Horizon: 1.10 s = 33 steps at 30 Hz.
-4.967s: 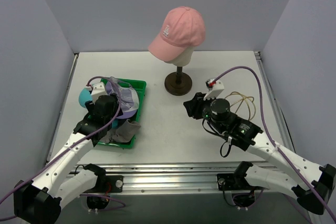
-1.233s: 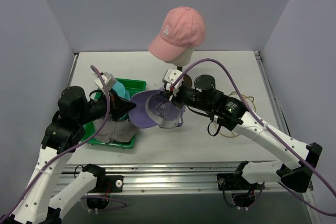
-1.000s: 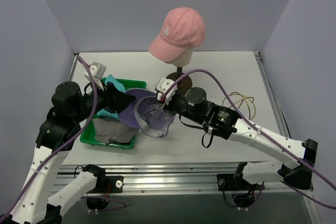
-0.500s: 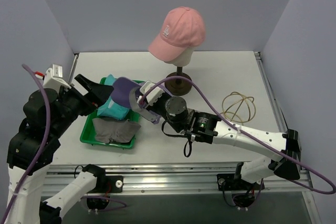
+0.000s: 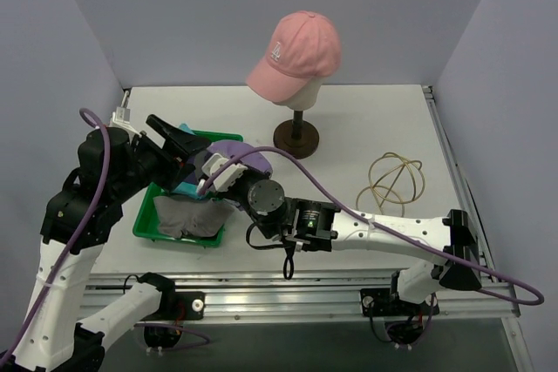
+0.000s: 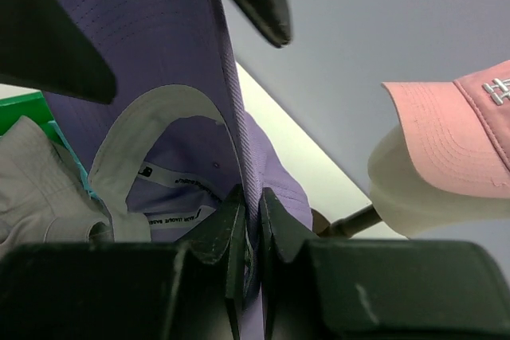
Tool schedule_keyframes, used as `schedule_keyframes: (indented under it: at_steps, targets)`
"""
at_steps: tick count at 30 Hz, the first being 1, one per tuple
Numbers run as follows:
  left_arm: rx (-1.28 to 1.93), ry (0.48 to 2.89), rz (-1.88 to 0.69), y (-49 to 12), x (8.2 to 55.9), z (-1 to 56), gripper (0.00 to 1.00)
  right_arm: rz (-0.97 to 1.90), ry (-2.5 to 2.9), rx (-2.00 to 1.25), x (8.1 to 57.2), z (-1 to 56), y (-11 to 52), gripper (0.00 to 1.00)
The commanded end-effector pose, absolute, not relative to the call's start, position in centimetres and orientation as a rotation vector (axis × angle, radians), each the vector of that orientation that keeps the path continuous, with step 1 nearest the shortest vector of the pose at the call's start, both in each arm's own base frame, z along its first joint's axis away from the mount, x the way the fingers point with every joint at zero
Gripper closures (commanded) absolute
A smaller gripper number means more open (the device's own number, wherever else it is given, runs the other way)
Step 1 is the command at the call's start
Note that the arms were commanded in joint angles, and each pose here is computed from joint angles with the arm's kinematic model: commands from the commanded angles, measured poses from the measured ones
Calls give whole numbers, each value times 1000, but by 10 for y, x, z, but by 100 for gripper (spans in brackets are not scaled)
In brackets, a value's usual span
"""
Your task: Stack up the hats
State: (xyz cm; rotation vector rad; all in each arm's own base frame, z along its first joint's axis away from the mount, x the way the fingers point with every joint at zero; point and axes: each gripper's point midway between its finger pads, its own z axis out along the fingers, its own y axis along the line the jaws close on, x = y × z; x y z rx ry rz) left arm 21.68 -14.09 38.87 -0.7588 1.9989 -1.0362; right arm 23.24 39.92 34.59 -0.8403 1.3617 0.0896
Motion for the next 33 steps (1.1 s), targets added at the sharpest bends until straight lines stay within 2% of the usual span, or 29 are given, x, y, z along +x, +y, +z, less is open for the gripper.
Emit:
schedule_keyframes:
  at_steps: [1, 6, 9, 12, 13, 15, 16, 18, 19, 20, 21, 22, 23, 24, 27, 30, 33]
  targets:
    - [-838, 1897, -1138, -141, 218, 412, 8, 85, 1311, -722, 230, 383, 395, 100]
    - [-885, 1927, -1142, -145, 224, 397, 9, 95, 1296, -729, 222, 382, 398, 100]
    - [-908, 1948, -1163, -150, 227, 386, 16, 91, 1283, -741, 215, 382, 399, 100]
    - [-909, 1921, -1197, -151, 227, 386, 28, 73, 1280, -772, 211, 377, 400, 100]
    - [-904, 1908, -1205, -150, 226, 388, 36, 60, 1278, -795, 210, 374, 400, 100]
    - [-892, 1888, -1204, -148, 226, 393, 43, 57, 1269, -831, 205, 369, 403, 100]
    - [-883, 1877, -1205, -148, 225, 395, 52, 53, 1267, -846, 203, 368, 401, 100]
    - [-858, 1868, -1212, -148, 225, 398, 61, 53, 1270, -875, 201, 365, 402, 100]
    - [-839, 1841, -1231, -149, 224, 404, 69, 61, 1273, -871, 201, 365, 401, 100]
    - [-826, 1834, -1247, -150, 223, 405, 87, 65, 1276, -871, 200, 366, 401, 99]
    - [-822, 1832, -1249, -151, 225, 401, 95, 67, 1278, -885, 199, 364, 400, 96]
    - [-783, 1785, -1285, -152, 223, 411, 97, 88, 1288, -881, 198, 365, 400, 86]
    - [-753, 1763, -1300, -153, 223, 415, 98, 104, 1295, -883, 196, 365, 399, 80]
    - [-679, 1722, -1333, -157, 221, 422, 98, 136, 1297, -912, 191, 364, 399, 69]
    - [-465, 1649, -1394, -167, 208, 441, 98, 281, 1329, -935, 176, 358, 400, 54]
    - [-274, 1563, -1376, -170, 199, 459, 98, 462, 1369, -868, 160, 368, 387, 48]
    - [-131, 1560, -1295, -170, 192, 463, 98, 686, 1392, -725, 143, 388, 365, 47]
